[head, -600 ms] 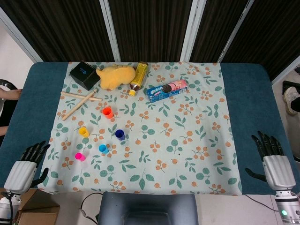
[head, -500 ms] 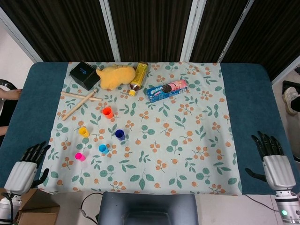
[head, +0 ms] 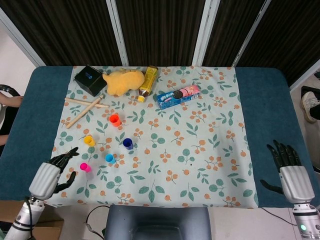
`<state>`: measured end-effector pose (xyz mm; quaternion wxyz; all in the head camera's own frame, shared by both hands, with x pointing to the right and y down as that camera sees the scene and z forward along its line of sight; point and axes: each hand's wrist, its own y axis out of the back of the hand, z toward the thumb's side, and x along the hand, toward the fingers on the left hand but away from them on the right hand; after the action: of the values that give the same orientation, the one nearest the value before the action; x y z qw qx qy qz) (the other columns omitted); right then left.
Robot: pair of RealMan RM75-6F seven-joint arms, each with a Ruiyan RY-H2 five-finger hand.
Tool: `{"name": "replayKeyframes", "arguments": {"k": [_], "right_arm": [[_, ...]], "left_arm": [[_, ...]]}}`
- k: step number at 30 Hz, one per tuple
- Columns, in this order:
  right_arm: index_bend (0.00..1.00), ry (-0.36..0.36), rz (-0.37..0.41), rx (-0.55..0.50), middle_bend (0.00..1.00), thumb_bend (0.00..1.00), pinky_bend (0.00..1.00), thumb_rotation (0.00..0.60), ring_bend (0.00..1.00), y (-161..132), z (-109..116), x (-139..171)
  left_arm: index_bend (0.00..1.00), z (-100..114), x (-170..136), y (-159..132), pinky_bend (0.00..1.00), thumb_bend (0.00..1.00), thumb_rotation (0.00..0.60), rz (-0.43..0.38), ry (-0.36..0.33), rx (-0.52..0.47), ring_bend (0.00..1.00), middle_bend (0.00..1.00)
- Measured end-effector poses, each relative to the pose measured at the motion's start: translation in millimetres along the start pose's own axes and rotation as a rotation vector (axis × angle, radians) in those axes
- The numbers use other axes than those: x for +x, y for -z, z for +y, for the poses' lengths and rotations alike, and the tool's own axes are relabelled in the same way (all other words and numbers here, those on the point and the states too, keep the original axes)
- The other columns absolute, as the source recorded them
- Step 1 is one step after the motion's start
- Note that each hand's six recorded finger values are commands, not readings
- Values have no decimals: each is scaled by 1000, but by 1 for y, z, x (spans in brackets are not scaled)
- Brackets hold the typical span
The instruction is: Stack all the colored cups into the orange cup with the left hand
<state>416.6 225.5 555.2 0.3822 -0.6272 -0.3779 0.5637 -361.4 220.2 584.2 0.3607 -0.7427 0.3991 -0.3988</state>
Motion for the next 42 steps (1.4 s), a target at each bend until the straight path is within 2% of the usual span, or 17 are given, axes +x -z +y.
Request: {"name": "replayKeyframes", "arguments": {"k": [3,7,10,18,22,28,37,42], "right_arm": [[0,-14,8,0,0,134,0,600,0,-3,-4,-2],[0,-38,21,6,0,135,0,600,0,-6,-10,-5],[0,-33,29,7,0,135,0,600,0,-7,-10,-6],[0,-48,25,3,0,134,0,600,0,-5,-13,-8],[0,-55,30,-4,0,134,0,600,0,-6,-13,-8],[0,-56,30,-11,0,135,0,600,0,-6,-12,-7],[0,-51,11,-19,0,134,0,600,0,-1,-7,-5],[0,-40,-2,-19,0,135,0,600,0,1,-6,-5]], "left_arm": [[183,-2,19,-20,1000,422,600,-36,-5,-55,1000,992],[191,-19,49,-43,1000,404,600,-29,78,-107,1000,1000],[202,-35,70,-55,1000,397,600,-4,147,-99,1000,1000],[226,-65,123,-84,1000,386,600,68,212,-26,1000,1000],[226,-87,145,-104,1000,377,600,84,249,5,1000,1000],[219,-112,166,-109,1000,374,600,113,284,76,1000,1000],[202,-129,180,-94,1000,376,600,156,270,204,1000,1000],[222,-135,179,-82,1000,376,600,188,284,226,1000,1000]]}}
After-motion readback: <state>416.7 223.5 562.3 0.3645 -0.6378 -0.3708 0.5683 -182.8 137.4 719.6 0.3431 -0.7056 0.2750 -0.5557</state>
